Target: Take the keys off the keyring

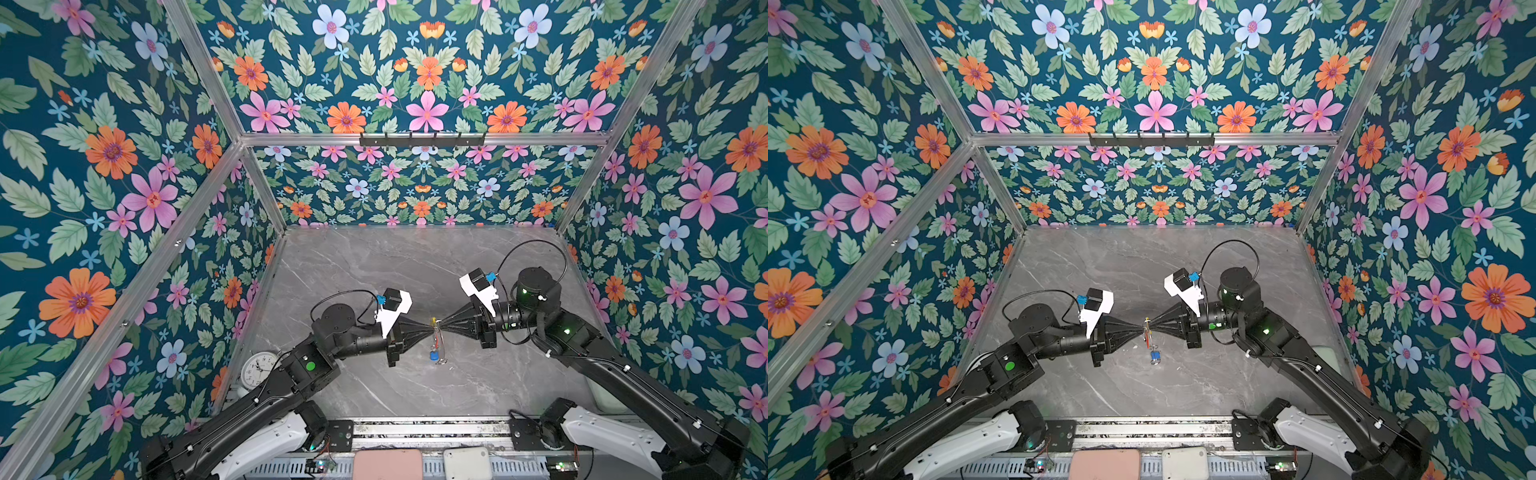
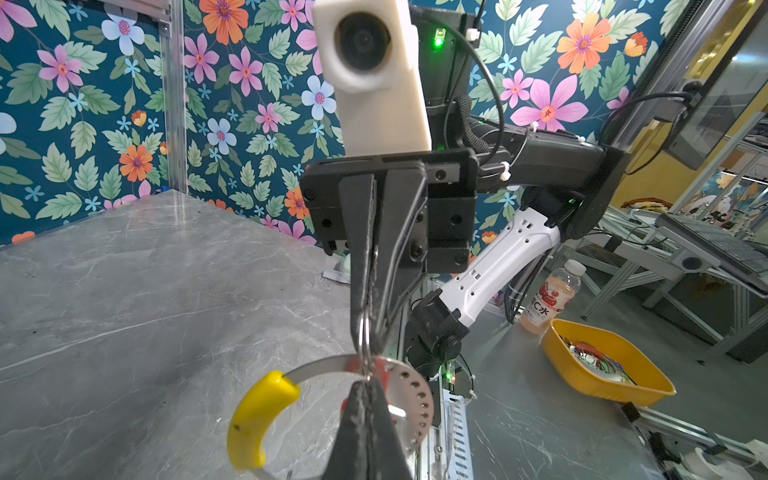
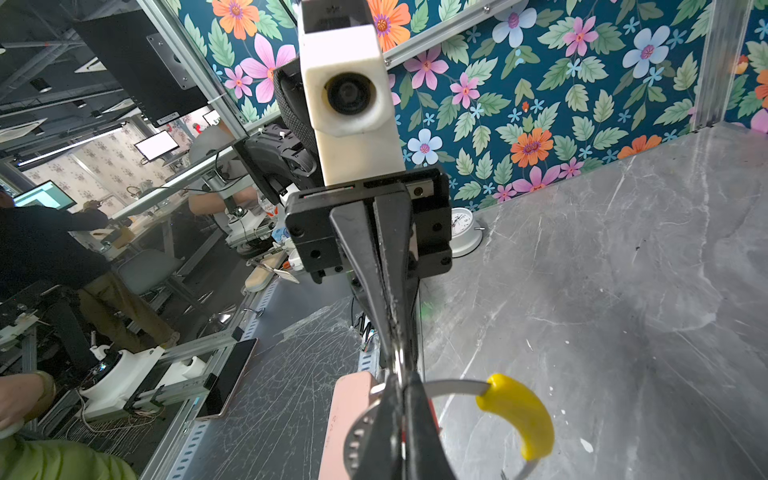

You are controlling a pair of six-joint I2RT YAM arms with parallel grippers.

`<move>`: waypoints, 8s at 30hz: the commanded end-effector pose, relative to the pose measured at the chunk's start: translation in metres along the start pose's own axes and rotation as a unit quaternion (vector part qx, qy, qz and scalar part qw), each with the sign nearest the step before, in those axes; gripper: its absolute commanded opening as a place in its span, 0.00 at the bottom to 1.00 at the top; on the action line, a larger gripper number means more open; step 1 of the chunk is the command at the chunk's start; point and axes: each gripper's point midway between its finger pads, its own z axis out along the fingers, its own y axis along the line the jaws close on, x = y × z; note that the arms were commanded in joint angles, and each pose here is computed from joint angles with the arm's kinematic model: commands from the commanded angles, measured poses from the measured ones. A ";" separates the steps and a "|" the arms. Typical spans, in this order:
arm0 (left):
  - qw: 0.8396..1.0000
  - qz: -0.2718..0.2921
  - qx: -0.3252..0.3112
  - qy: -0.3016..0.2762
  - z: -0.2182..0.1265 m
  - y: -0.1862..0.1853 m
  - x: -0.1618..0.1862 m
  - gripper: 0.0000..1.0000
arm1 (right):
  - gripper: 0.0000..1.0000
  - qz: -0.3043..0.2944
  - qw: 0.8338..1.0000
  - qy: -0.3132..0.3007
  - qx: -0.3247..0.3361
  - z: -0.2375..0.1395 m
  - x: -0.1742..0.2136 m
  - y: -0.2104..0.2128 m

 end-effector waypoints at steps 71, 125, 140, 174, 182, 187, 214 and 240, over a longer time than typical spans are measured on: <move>0.852 -0.273 -0.446 0.037 -0.091 0.208 0.192 0.57 | 0.00 0.004 0.990 -0.029 0.139 -0.022 0.020 -0.030; 0.980 -0.065 -0.180 -0.057 -0.014 0.074 0.030 0.17 | 0.00 0.043 0.960 -0.024 0.274 0.029 -0.011 -0.067; 0.964 -0.127 -0.219 -0.083 -0.016 0.086 0.007 0.00 | 0.41 0.025 0.953 -0.072 0.294 0.003 -0.009 -0.060; 0.951 -0.159 -0.214 -0.155 -0.025 0.076 -0.048 0.00 | 0.19 0.027 0.961 -0.023 0.274 0.018 0.049 -0.074; 0.952 -0.158 -0.212 -0.156 -0.026 0.075 -0.048 0.00 | 0.10 0.025 0.962 -0.023 0.271 0.018 0.048 -0.073; 0.951 -0.158 -0.217 -0.156 -0.027 0.076 -0.047 0.00 | 0.02 0.023 0.963 -0.022 0.269 0.018 0.048 -0.072; 0.947 -0.176 -0.223 -0.152 -0.026 0.082 -0.035 0.00 | 0.00 0.008 0.967 -0.027 0.252 0.010 0.044 -0.056; 0.929 -0.274 -0.176 -0.178 -0.020 0.075 -0.043 0.00 | 0.00 -0.022 0.964 -0.042 0.263 0.007 0.035 -0.058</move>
